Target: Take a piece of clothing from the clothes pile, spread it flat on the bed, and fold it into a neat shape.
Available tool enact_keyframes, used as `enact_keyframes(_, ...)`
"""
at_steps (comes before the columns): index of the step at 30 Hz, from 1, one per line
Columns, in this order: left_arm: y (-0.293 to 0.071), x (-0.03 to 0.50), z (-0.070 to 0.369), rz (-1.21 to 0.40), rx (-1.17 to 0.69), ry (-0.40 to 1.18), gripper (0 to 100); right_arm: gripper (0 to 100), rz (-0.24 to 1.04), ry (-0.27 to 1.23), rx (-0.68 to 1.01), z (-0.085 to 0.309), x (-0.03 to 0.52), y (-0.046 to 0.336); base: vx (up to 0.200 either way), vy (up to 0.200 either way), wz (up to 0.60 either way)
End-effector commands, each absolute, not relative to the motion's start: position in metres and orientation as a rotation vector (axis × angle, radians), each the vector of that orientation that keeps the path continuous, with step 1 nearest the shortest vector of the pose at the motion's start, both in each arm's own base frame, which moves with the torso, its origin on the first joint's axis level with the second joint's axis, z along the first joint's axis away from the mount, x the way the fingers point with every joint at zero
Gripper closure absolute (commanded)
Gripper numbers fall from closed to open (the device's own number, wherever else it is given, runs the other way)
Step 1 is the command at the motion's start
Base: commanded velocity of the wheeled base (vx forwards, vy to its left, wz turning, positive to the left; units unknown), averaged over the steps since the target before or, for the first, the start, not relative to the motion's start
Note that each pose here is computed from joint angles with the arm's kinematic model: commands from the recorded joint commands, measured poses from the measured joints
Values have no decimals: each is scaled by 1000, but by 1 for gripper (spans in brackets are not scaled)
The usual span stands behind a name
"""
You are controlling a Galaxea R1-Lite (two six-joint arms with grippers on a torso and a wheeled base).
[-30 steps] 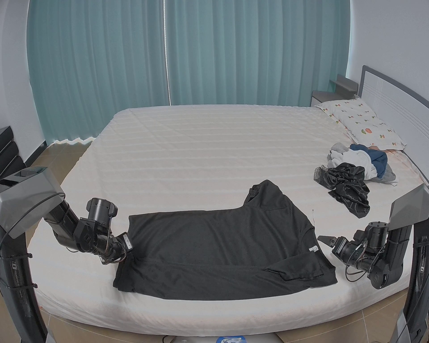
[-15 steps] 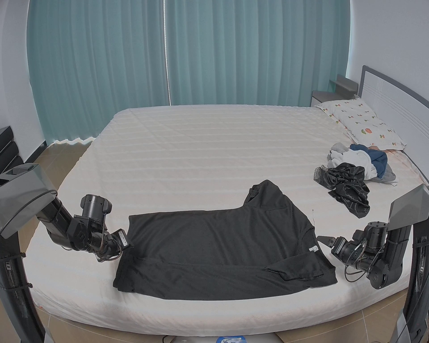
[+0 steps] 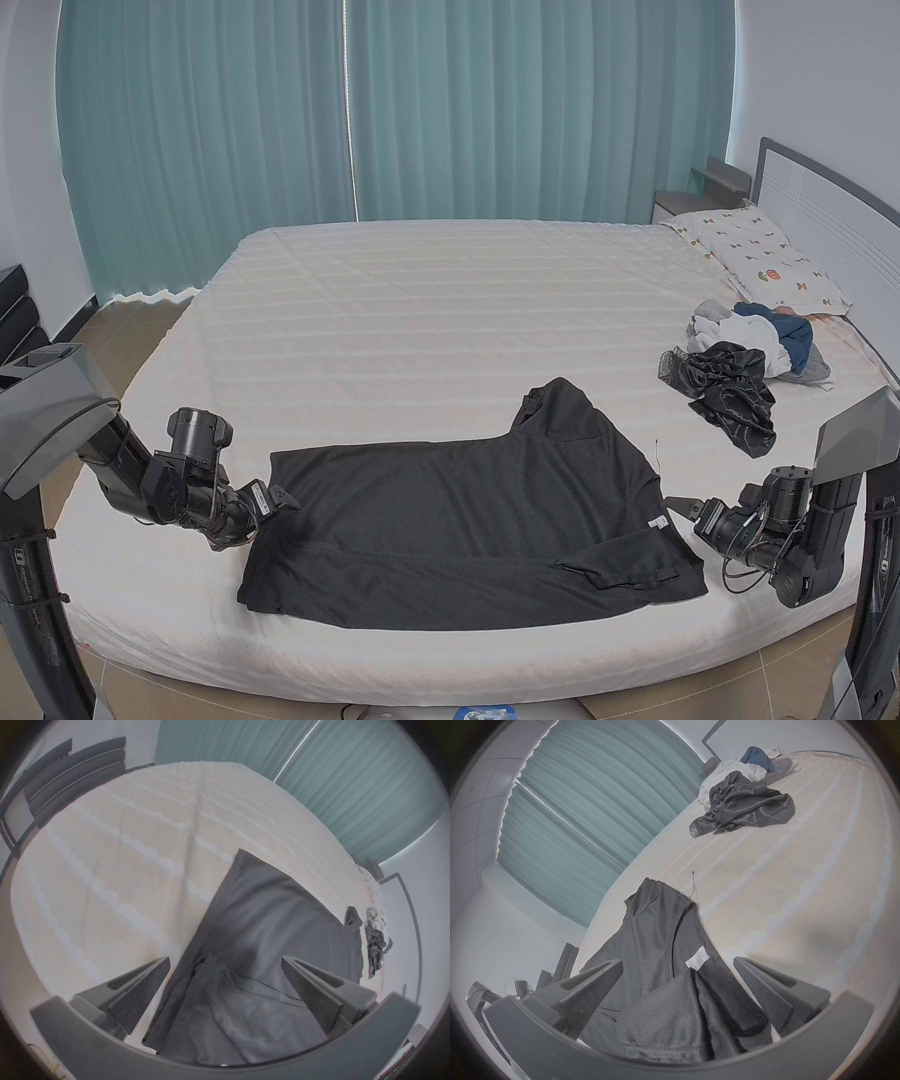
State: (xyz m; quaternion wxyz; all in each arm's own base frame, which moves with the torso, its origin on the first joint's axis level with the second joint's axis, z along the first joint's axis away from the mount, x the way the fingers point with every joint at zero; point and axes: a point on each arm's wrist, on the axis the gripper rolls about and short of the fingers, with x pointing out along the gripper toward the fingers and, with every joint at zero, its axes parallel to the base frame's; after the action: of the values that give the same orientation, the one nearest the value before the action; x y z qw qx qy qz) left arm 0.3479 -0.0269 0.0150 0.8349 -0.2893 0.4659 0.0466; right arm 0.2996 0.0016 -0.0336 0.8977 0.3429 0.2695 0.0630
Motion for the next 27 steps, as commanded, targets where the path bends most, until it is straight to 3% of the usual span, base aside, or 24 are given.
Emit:
enact_keyframes(1,-32,350,9,90,-606,1002,0,0,136,558,710,-34,299,3,0,0,0)
enact_keyframes(9,-38,354,-3,91,-577,1025,0,0,137,563,708,-36,299,4,0,0,0)
enact_keyframes(10,-38,354,-4,92,-573,1028,100,0,137,563,708,-36,299,4,0,0,0)
enact_keyframes(27,-32,341,14,201,-489,957,100,0,147,559,706,-35,301,6,0,0,0)
